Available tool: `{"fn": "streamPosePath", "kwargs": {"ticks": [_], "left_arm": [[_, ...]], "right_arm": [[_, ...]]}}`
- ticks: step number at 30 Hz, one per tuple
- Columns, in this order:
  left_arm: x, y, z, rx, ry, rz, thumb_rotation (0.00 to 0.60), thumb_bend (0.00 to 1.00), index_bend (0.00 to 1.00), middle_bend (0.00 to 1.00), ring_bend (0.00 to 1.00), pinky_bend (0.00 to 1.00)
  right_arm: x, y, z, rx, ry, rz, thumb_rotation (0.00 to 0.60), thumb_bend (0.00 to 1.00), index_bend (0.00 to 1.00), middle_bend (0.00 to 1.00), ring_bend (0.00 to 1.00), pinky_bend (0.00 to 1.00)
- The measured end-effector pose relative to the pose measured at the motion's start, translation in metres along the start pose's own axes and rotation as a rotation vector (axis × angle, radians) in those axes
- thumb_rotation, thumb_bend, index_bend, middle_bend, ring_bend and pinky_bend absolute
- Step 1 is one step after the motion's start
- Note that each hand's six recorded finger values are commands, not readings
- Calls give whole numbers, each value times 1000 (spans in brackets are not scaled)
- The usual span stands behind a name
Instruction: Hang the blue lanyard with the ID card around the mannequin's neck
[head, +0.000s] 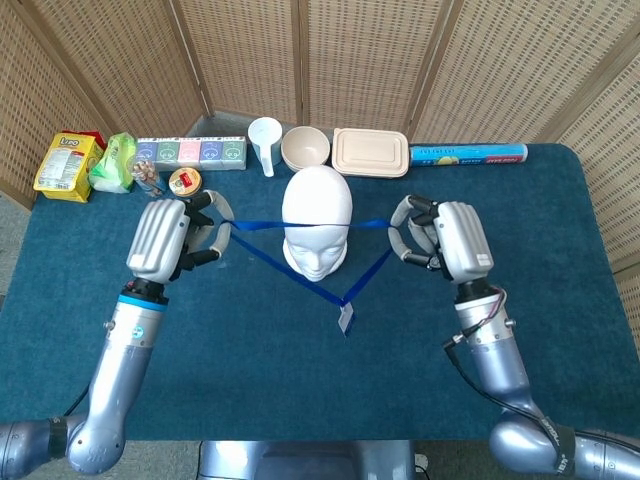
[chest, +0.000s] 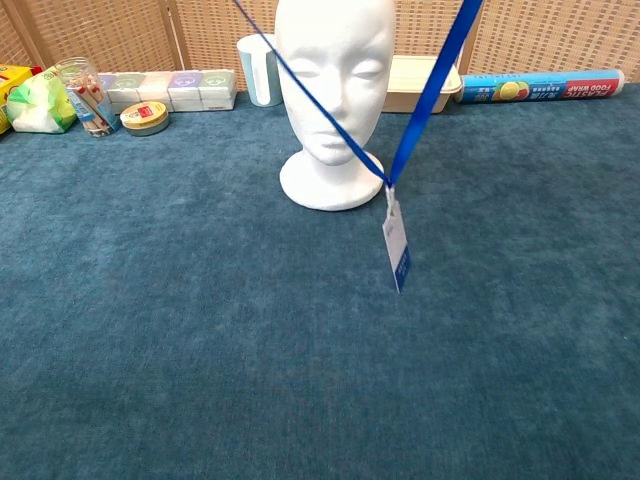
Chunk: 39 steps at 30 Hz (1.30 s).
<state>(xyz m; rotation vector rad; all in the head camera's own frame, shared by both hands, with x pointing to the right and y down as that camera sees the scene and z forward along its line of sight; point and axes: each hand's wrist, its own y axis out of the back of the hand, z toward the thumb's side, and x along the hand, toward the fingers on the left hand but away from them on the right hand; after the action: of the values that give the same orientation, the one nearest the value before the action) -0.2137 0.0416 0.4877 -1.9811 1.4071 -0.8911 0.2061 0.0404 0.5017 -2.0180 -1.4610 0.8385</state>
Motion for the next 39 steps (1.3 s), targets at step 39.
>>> {"fn": "streamPosePath", "kwargs": {"ticks": [39], "left_arm": [[97,-36,-38,59,171,-78,600,471,604,1000,1000,1000]], "right_arm": [[-89,-26,-26,137,-79,53,556,538,656,952,1000,1000]]}}
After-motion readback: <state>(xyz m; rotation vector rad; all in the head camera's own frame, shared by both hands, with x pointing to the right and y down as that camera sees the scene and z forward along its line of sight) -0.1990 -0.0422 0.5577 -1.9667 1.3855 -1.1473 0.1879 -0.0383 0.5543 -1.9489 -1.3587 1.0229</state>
